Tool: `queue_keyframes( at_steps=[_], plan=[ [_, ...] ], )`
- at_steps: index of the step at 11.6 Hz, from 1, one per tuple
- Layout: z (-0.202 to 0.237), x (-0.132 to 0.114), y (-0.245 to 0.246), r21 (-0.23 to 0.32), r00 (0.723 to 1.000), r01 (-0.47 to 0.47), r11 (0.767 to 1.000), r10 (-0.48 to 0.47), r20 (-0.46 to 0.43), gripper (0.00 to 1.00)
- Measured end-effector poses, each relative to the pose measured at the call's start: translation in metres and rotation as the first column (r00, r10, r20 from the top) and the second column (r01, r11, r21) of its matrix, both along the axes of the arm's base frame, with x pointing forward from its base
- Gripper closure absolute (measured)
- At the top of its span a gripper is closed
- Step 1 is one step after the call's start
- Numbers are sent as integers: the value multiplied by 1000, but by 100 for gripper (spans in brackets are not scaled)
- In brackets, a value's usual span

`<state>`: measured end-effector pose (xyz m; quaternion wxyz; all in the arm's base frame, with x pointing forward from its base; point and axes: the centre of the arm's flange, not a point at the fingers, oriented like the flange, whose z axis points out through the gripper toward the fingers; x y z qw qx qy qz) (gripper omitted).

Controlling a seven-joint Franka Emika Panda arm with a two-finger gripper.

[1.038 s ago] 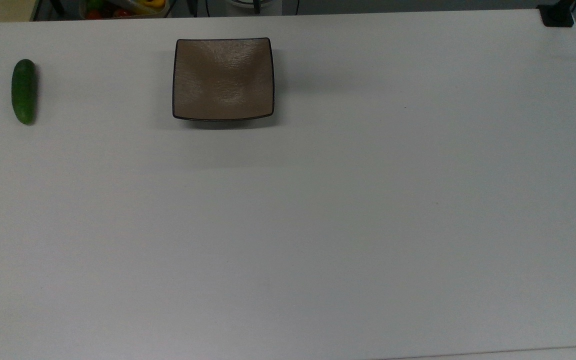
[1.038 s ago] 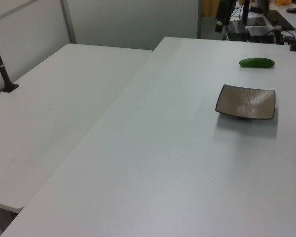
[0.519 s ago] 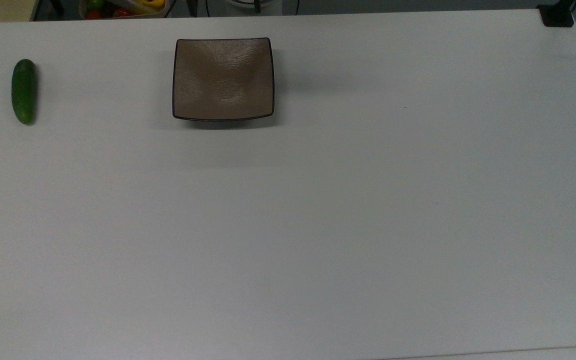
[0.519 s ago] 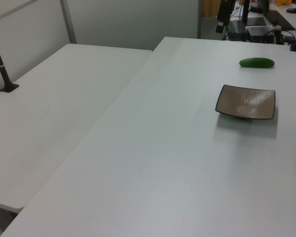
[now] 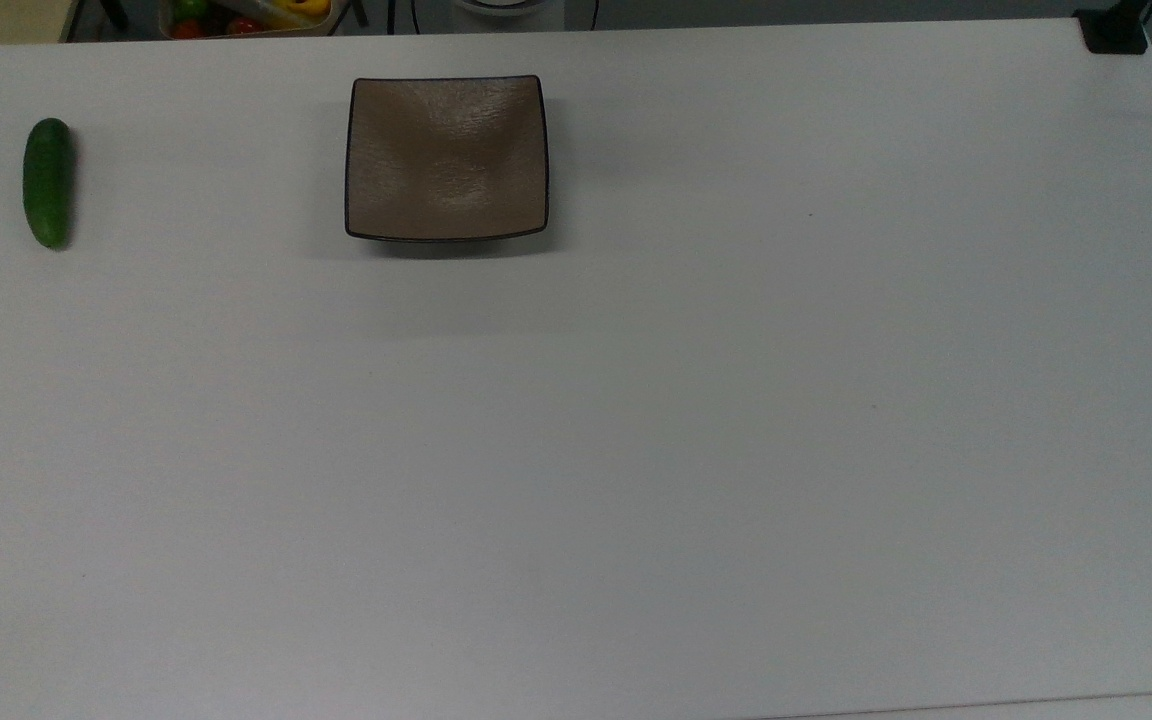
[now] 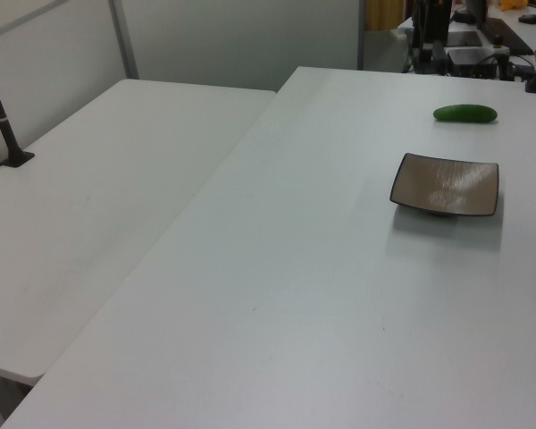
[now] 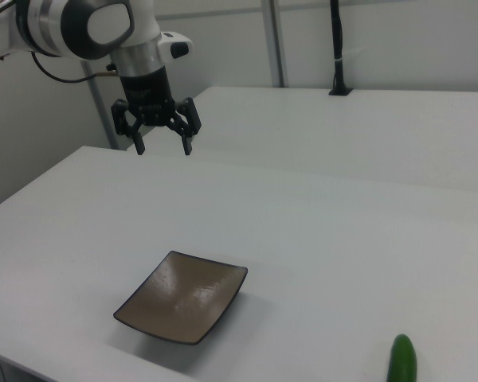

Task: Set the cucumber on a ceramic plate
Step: 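Move the open gripper over the green cucumber and lower onto it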

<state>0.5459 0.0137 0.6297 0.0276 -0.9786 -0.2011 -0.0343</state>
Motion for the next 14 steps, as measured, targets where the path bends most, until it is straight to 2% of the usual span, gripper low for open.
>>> queue_keyframes(
  at_steps=[3,6,7,9,12,14],
  plan=[
    [-2,-3,-14,-1,999,18,1000,-18,-27,0],
    [-2,-8,-68,-7,995,99,995,-99,-34,0],
    [-2,-10,-91,-35,991,129,991,-131,-36,0],
    [-8,-13,-143,-99,978,204,974,-208,-28,0],
    [-38,-5,-232,-123,947,322,939,-318,51,0],
    [-79,-2,-289,-148,935,354,923,-347,73,0]
  ],
)
